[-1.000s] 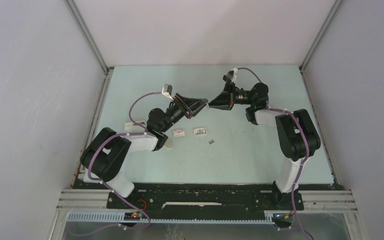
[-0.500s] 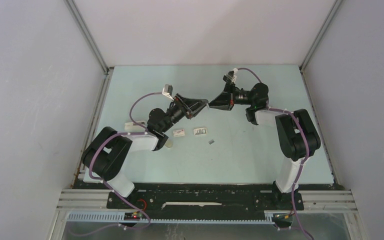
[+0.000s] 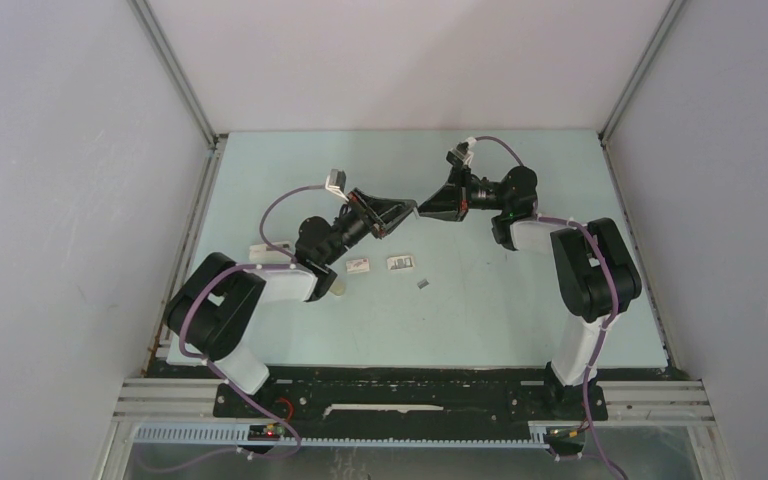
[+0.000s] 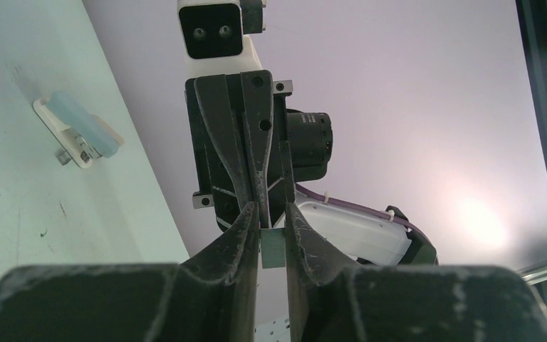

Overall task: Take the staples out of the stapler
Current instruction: Pick up the staple from the center of the board, then place the staple in the staple box.

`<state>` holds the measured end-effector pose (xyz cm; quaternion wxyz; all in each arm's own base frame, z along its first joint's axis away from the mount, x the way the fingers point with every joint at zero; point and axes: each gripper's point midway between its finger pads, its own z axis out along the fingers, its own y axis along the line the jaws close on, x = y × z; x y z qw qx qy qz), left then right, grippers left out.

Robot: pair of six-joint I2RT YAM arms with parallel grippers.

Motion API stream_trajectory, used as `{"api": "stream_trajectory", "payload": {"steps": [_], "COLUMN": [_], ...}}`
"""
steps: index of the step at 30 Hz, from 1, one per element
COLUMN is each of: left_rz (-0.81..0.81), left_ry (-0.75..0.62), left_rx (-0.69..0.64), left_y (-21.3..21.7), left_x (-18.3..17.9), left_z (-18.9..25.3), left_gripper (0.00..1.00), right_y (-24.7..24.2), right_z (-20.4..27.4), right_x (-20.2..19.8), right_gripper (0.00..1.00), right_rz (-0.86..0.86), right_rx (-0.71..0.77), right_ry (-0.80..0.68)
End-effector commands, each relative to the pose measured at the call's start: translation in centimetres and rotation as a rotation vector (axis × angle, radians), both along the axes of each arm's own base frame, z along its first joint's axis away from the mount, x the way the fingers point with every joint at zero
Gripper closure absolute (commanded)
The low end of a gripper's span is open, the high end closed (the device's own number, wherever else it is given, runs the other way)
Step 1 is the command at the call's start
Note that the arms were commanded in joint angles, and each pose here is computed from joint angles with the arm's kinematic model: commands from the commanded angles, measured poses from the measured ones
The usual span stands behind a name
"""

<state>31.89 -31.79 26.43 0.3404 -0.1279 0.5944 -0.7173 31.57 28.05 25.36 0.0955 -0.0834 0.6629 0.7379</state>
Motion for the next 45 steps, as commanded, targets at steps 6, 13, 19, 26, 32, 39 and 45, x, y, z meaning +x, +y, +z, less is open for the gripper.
{"api": "stream_trajectory", "payload": {"steps": [6, 13, 19, 26, 32, 39, 45], "left_rz": [-0.001, 0.031, 0.052, 0.112, 0.126, 0.128, 0.115], "left_ry": [-0.063, -0.063, -0.054, -0.021, 0.076, 0.176, 0.209], "left_rx": [-0.041, -0.037, -0.022, 0.071, 0.285, 0.669, 0.860], "left_y": [0.3, 1.4, 2.3, 4.4, 4.9, 5.5, 4.5], "left_x": [-0.4, -0.2, -0.1, 0.0, -0.1, -0.3, -1.2], "left_z": [2.5, 2.5, 2.0, -0.2, -4.6, -9.7, -11.3], "left_gripper": [0.81, 0.81, 0.82, 0.81, 0.81, 0.81, 0.81], "right_y": [-0.4, -1.2, -1.9, -4.0, -6.0, -7.5, -8.9], "right_z": [0.4, 0.2, 0.8, 0.1, -2.6, -5.9, -6.6], "right_x": [0.0, -0.1, -0.5, -0.7, -0.6, -0.5, 0.1], "right_gripper": [0.74, 0.68, 0.68, 0.68, 0.72, 0.71, 0.70], "right_rz": [-0.023, -0.036, -0.038, -0.069, -0.092, -0.153, -0.189], "right_rx": [0.007, -0.006, -0.007, -0.040, -0.103, -0.295, -0.395], "right_ry": [-0.044, -0.066, -0.114, -0.187, -0.272, -0.443, -0.523]}}
